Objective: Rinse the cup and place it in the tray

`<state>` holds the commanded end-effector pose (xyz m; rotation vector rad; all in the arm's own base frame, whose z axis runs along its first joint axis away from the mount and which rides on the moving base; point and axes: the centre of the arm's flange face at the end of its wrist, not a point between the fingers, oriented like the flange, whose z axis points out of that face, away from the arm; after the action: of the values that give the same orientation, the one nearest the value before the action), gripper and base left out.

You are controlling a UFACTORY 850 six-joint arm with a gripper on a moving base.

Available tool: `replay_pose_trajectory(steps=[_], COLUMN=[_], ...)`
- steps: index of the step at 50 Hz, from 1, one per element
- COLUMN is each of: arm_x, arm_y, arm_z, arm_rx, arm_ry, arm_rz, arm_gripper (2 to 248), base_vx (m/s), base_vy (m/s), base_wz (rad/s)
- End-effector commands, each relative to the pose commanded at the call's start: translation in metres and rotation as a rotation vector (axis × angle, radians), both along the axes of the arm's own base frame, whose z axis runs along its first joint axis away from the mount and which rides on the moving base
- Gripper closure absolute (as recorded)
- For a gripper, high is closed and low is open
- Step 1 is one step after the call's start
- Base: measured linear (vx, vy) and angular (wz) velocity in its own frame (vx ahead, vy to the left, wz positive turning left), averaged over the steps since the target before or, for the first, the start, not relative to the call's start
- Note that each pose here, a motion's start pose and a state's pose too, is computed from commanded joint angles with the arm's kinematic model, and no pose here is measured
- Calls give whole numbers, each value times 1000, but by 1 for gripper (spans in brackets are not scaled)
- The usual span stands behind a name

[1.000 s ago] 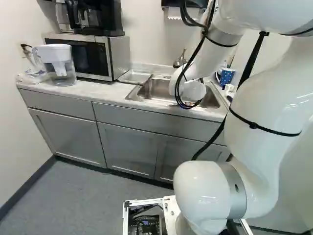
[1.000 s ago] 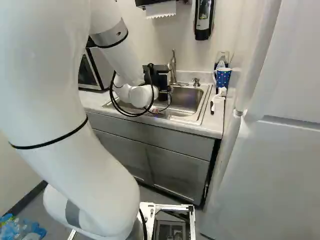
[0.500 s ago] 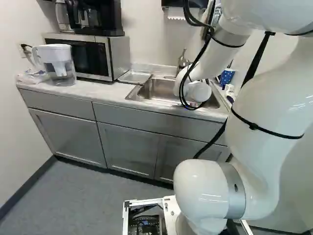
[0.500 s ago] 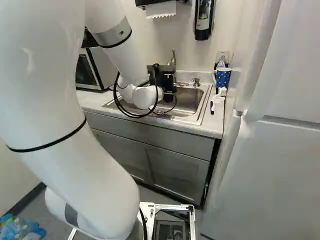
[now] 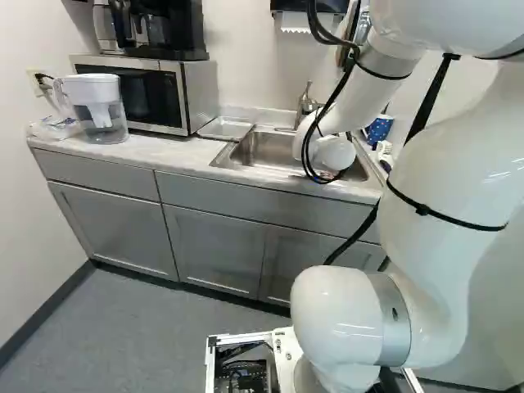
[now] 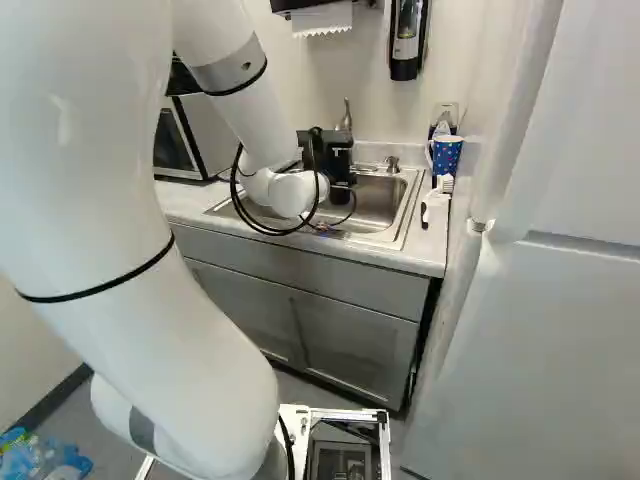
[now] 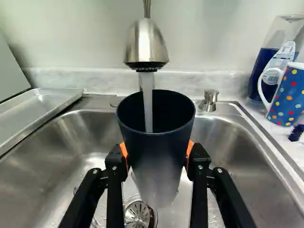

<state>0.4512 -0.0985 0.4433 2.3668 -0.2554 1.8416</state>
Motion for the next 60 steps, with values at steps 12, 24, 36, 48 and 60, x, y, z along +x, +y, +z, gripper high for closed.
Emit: replay_pose_trajectory(steps=[12, 24, 36, 48, 60], arm_x=[0, 0, 0, 0, 0], arm_y=[0, 0, 0, 0, 0], arm_z=[0, 0, 0, 0, 0], arm_rx=[0, 0, 0, 0, 0], arm_ry=[0, 0, 0, 0, 0], arm_rz=[0, 0, 0, 0, 0], arm_gripper=[125, 125, 125, 125, 125], base_vx=[0, 0, 0, 0, 0], base_vy=[0, 0, 0, 0, 0], base_wz=[0, 0, 0, 0, 0])
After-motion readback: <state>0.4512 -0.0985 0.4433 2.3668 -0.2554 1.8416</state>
